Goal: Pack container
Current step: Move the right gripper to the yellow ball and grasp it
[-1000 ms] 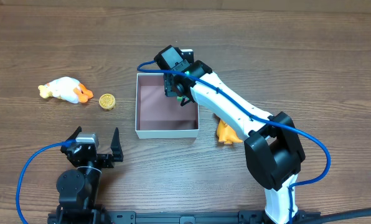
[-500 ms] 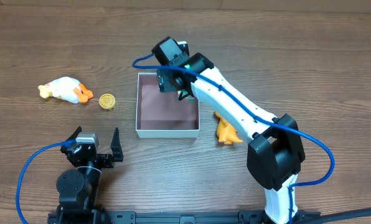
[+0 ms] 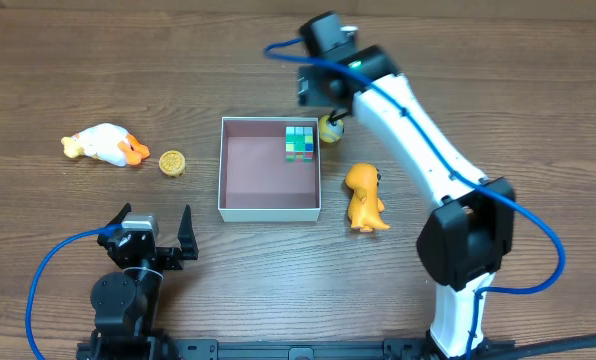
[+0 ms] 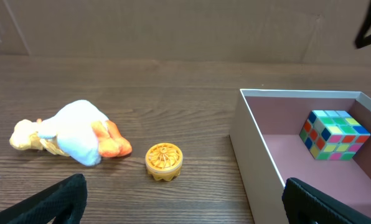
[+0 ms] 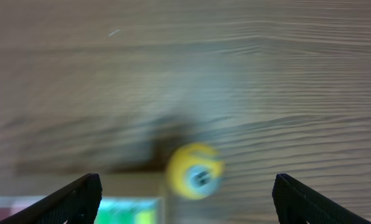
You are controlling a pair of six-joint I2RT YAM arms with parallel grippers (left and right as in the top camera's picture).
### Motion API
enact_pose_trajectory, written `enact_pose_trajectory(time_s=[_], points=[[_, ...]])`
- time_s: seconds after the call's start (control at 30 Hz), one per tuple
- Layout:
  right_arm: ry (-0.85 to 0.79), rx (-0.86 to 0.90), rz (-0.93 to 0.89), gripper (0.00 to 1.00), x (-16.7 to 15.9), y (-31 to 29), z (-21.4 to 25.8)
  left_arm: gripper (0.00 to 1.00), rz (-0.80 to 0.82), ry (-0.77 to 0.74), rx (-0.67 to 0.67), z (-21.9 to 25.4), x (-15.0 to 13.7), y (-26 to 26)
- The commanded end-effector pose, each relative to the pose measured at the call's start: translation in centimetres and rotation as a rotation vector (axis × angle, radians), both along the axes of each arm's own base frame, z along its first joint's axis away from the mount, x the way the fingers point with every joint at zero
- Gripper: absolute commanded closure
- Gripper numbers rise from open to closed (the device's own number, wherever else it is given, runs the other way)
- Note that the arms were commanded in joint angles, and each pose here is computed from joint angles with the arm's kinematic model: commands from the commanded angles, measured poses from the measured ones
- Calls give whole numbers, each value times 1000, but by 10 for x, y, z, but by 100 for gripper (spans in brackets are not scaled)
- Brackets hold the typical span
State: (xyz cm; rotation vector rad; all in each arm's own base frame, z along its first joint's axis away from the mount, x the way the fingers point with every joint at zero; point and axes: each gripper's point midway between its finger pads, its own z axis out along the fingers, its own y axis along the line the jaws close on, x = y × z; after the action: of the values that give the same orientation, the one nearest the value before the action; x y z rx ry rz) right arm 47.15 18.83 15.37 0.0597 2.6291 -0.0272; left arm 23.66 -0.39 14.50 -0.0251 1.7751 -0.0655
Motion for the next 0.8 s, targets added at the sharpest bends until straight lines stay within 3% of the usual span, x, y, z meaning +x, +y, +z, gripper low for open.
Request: enact_pose_trajectory(time_s=[0.0, 0.27, 0.77], points=[[-11, 73, -69, 10, 19, -28, 7, 0, -9, -6, 6, 1, 0, -1], [78, 109, -112, 11, 19, -53, -33, 0, -9, -6, 6, 1, 0, -1], [226, 166, -94, 11, 16, -31, -112, 0, -9, -6, 6, 1, 0, -1]])
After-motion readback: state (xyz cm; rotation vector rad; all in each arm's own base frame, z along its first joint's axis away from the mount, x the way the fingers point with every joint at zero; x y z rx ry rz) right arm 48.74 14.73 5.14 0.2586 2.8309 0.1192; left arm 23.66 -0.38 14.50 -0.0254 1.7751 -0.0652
